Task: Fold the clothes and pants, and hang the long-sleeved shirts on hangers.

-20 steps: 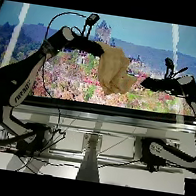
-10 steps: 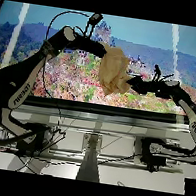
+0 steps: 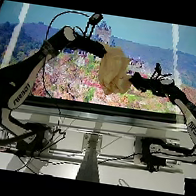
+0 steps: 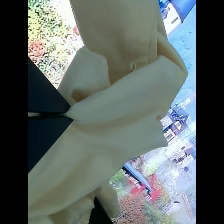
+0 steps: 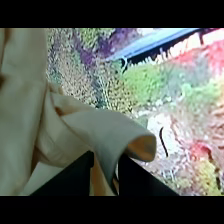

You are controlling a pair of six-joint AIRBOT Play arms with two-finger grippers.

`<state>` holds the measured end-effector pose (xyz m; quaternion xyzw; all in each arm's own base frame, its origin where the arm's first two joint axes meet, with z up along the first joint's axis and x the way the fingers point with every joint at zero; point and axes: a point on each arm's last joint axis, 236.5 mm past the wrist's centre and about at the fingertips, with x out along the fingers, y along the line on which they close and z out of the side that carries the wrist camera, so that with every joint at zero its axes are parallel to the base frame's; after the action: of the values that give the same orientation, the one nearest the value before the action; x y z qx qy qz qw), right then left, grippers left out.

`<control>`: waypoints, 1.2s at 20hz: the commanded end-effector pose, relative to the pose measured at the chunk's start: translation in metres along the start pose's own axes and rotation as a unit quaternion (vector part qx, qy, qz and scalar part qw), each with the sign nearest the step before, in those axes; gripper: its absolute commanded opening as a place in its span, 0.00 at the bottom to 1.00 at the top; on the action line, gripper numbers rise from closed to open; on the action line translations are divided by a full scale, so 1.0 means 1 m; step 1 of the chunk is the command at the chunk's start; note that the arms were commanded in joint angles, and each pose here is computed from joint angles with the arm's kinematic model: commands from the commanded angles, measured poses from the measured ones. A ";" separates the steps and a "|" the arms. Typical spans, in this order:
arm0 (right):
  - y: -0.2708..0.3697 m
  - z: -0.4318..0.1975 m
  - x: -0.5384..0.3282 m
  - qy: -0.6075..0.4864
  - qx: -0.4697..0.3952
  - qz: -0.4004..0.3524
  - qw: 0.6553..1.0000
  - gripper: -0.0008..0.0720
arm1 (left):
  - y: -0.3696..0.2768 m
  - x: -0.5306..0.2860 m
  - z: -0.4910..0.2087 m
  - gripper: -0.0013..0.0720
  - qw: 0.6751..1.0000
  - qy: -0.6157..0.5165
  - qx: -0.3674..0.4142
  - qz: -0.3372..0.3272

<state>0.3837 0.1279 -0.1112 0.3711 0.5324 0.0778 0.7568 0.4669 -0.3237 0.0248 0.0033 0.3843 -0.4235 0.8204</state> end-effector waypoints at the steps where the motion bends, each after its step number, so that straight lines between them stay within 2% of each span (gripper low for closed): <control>1: 0.000 0.006 0.000 -0.012 0.001 -0.003 1.000 0.26 | 0.003 -0.002 0.001 0.04 1.000 -0.002 -0.001 0.003; 2: 0.000 0.006 0.000 -0.012 0.001 -0.003 1.000 0.12 | 0.004 -0.004 0.003 0.04 1.000 -0.004 -0.002 0.004; 3: 0.000 0.006 0.000 -0.012 0.001 -0.002 1.000 0.03 | 0.006 -0.007 0.005 0.04 1.000 -0.007 -0.002 0.006; 8: 0.015 0.012 -0.012 -0.025 -0.013 0.011 1.000 0.03 | 0.006 -0.031 0.024 0.04 0.999 -0.032 0.006 0.015; 12: 0.068 0.050 -0.065 -0.098 -0.130 0.029 0.986 0.03 | 0.008 -0.091 0.058 0.04 0.994 -0.072 0.055 0.060; 16: 0.140 0.101 -0.180 -0.242 -0.255 0.035 0.936 0.03 | 0.013 -0.198 0.096 0.04 0.967 -0.122 0.147 0.167; 19: 0.178 0.120 -0.287 -0.357 -0.289 0.037 0.888 0.03 | -0.004 -0.297 0.122 0.04 0.939 -0.195 0.170 0.225; 24: 0.234 0.088 -0.424 -0.481 -0.336 0.062 0.807 0.03 | -0.049 -0.427 0.131 0.04 0.888 -0.293 0.192 0.299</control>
<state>0.3887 0.0431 0.3013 0.1502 0.0980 0.1214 0.9763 0.4077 -0.1339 0.3515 0.1354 0.0775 -0.2511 0.9553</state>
